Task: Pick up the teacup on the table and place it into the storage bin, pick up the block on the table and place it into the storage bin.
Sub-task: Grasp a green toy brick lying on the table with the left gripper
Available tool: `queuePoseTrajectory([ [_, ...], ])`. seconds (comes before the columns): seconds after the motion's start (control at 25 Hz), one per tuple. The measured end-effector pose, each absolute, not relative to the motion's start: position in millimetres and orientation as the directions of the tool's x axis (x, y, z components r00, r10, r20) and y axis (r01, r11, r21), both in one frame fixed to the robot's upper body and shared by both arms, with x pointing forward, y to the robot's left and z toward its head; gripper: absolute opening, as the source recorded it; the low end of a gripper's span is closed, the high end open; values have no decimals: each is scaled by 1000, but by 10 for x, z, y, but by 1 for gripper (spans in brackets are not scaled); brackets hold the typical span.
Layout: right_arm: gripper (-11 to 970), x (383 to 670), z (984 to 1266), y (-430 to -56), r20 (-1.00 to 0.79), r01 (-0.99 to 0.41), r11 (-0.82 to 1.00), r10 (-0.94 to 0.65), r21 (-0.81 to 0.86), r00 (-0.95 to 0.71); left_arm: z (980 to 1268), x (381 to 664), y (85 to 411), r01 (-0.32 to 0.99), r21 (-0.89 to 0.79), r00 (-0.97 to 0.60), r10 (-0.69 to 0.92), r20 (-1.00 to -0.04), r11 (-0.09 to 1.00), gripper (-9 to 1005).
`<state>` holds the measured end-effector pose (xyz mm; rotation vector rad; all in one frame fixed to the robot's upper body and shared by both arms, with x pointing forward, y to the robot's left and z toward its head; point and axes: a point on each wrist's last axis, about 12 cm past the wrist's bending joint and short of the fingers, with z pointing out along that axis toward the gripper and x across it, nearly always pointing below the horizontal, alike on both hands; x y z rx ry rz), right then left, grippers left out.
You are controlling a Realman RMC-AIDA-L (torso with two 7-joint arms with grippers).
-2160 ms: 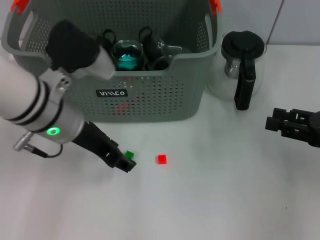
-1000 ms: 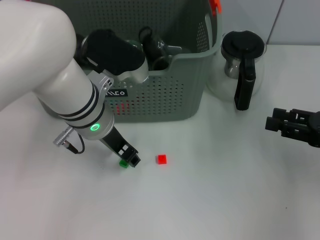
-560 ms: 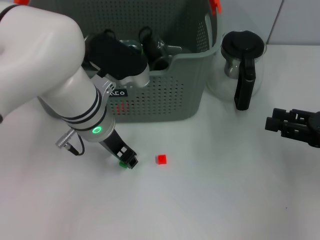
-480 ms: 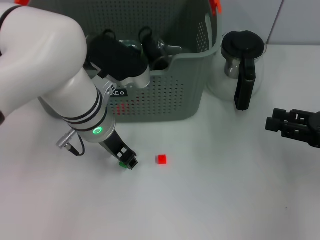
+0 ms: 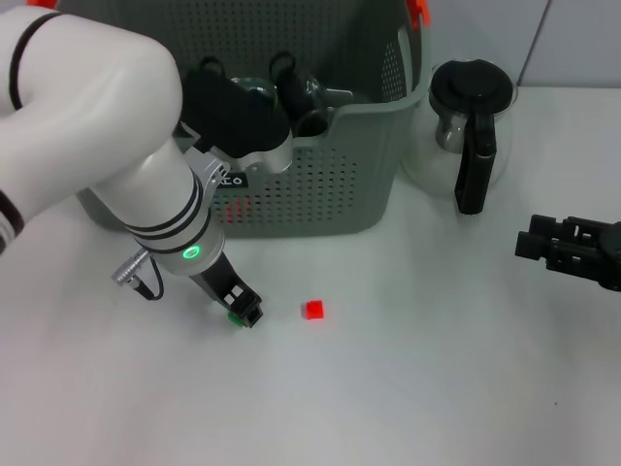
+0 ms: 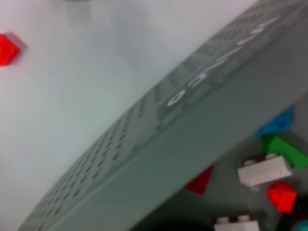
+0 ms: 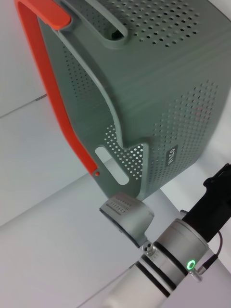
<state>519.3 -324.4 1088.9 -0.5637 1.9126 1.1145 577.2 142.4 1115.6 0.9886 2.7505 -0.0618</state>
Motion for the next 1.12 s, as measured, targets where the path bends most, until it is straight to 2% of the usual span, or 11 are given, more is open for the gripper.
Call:
queuePoseTrajectory([
  [1.12, 606, 5183, 10886, -3261, -831, -708, 508, 26, 490, -556, 11128, 5770, 1334, 658, 57, -731, 656, -188, 751, 398],
])
